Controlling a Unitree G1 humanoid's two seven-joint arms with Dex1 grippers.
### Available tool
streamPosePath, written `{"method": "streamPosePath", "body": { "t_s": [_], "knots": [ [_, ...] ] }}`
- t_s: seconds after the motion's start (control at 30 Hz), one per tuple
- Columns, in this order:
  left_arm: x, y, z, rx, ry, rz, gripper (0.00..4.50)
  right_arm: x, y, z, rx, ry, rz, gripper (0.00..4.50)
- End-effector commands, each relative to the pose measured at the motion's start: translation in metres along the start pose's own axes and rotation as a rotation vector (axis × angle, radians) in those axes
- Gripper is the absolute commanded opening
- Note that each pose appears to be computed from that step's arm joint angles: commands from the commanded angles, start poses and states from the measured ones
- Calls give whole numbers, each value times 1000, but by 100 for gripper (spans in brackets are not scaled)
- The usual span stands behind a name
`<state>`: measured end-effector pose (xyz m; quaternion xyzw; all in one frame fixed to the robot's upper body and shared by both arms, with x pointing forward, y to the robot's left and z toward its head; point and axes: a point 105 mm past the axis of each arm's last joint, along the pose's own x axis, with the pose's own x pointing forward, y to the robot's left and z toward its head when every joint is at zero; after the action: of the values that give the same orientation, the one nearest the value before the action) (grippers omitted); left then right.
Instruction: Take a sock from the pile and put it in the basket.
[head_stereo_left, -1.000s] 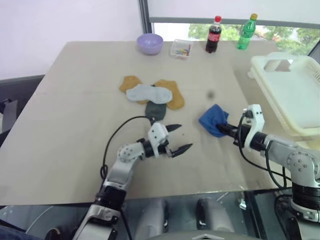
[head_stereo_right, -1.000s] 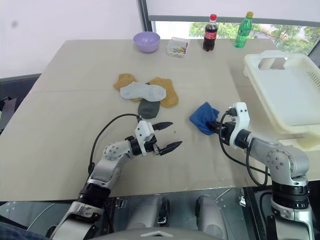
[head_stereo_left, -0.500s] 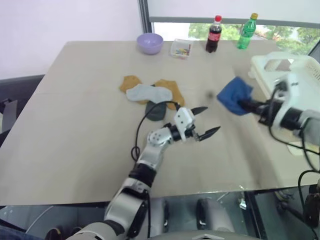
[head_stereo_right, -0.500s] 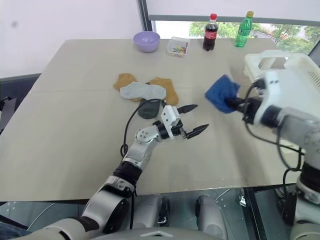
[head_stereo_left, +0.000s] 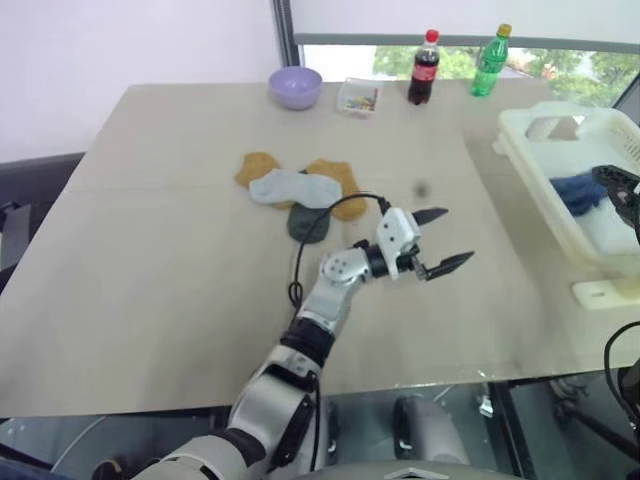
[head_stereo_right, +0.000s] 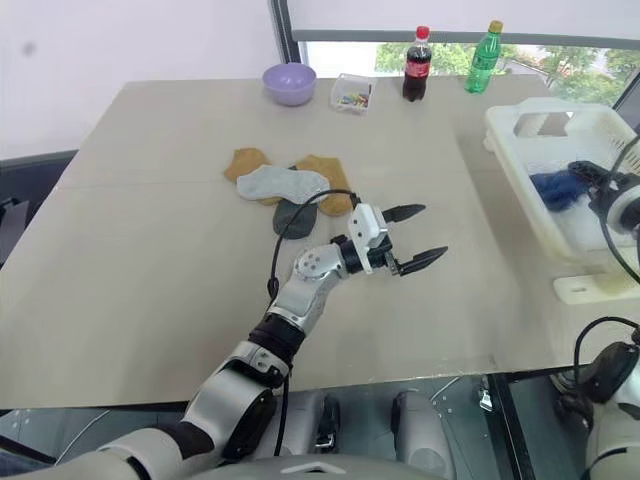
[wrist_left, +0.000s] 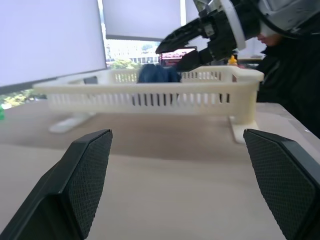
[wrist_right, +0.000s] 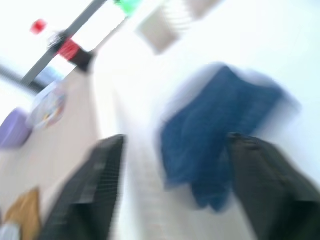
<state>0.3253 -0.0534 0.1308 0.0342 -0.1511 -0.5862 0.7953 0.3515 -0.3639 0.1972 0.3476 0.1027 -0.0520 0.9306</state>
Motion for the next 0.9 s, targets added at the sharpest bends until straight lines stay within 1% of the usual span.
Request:
{"method": "streamPosePath", "body": {
  "t_s": [0.03,0.1,0.13,0.23,0.3,0.37,0.43,0.5,0.57,0.63,0.67,0.73,0.8,0.87,0.9],
  "knots": [
    [1,-3,7,29,-20,-13,450,-5,-16,22,8,-102,-99,442],
    [-1,-1,6,29,-15,-4,450,-7,-19,28,-32,-131,-131,442],
    [-3,0,5,29,-14,2,450,-9,-15,34,-74,-166,-117,442],
    [-11,4,4,38,-5,24,450,-19,21,54,-261,-305,21,442],
    [-17,8,5,47,2,40,450,-23,45,52,-356,-337,136,442],
    [-25,11,8,81,19,53,450,-28,76,35,-413,-317,317,442],
    [-36,15,16,89,17,72,450,-33,102,12,-495,-274,459,442],
    [-51,15,24,78,18,96,450,-38,121,-13,-559,-222,576,442],
    [-70,11,21,82,77,109,450,-45,137,-42,-575,-160,712,442],
    [-94,3,9,63,158,129,450,-54,144,-91,-618,35,849,442],
    [-107,0,4,43,190,153,450,-59,142,-115,-682,122,897,442],
    [-131,-4,-4,12,246,207,450,-65,134,-151,-751,254,944,442],
    [-153,-7,-12,-1,306,256,450,-65,124,-174,-785,309,952,442],
    [-177,-8,-21,-11,377,338,450,-66,108,-198,-802,392,960,442],
    [-188,-10,-26,-10,414,367,450,-66,98,-205,-819,416,964,442]
  ]
}}
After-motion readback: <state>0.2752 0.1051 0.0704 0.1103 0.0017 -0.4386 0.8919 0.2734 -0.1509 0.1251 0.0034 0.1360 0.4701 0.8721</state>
